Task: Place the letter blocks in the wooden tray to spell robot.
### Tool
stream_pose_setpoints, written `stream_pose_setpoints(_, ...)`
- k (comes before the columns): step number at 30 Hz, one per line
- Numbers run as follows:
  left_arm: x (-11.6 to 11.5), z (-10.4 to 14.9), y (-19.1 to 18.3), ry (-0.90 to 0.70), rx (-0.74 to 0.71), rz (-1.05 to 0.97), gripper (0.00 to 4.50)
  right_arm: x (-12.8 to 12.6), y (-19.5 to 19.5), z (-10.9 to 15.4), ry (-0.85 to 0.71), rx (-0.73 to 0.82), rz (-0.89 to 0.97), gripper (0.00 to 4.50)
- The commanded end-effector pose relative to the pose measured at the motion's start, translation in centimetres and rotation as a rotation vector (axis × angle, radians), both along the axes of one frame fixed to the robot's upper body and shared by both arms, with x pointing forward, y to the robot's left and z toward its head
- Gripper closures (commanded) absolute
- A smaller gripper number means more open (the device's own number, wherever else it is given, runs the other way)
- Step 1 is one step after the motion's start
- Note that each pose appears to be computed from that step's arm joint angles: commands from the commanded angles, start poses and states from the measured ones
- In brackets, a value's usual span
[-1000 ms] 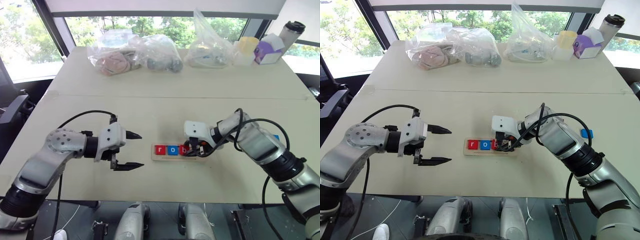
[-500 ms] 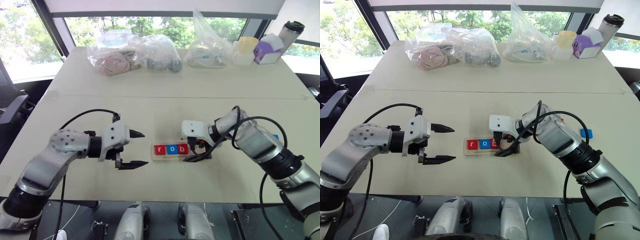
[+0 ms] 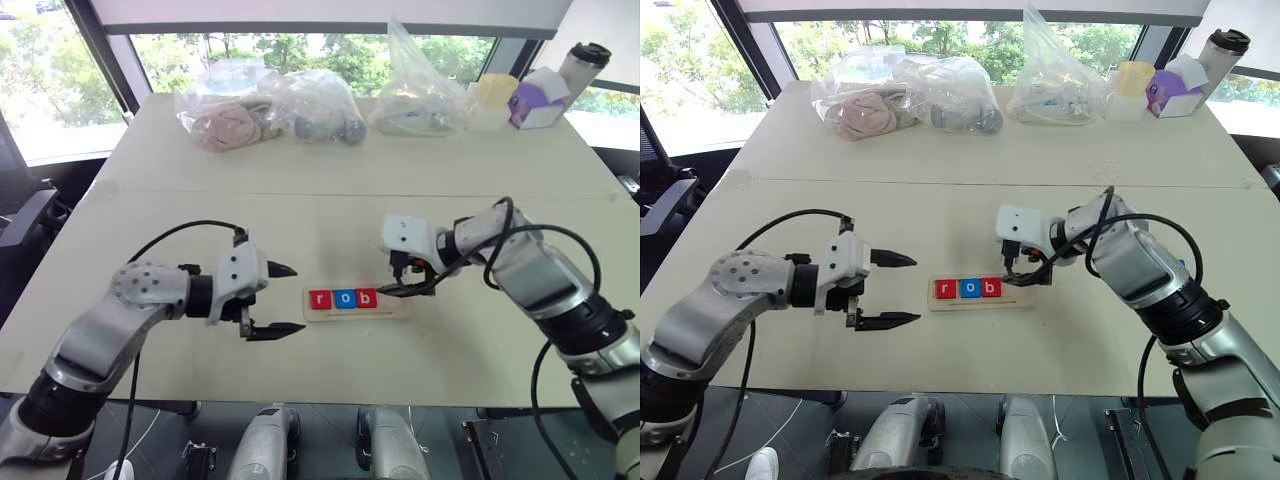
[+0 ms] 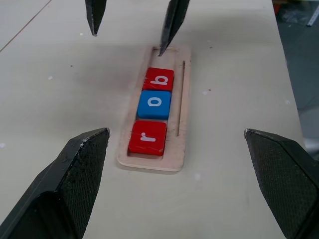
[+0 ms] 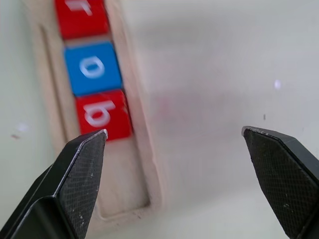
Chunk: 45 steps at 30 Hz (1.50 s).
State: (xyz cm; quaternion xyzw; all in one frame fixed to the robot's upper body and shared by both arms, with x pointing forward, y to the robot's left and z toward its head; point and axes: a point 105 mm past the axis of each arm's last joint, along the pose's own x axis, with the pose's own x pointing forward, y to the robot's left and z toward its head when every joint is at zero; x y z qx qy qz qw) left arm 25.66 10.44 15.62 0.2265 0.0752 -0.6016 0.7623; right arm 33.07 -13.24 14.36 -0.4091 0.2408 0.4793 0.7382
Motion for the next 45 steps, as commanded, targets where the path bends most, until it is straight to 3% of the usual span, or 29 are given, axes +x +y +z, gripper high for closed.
stream_pose_setpoints(1,0.1,0.8,-0.1,-0.026,-0.004,-0.009,0.00,0.5,-0.1,0.6,-0.061,0.000,-0.008,0.03)
stream_pose_setpoints(15,0.3,0.9,0.2,-0.033,-0.006,0.010,0.00,-0.4,1.1,-1.6,-0.040,-0.025,0.044,0.03)
stream_pose_setpoints(35,0.2,0.7,0.5,-0.022,-0.001,0.021,0.00,-0.4,2.7,-0.6,-0.061,0.003,0.072,0.03)
stream_pose_setpoints(40,0.3,1.1,0.9,-0.020,-0.003,0.005,0.00,0.0,0.0,1.6,-0.120,-0.045,0.026,0.03)
stream_pose_setpoints(45,0.4,1.1,1.2,-0.022,0.015,-0.035,0.00,0.1,-2.1,5.3,-0.155,0.065,-0.124,0.03)
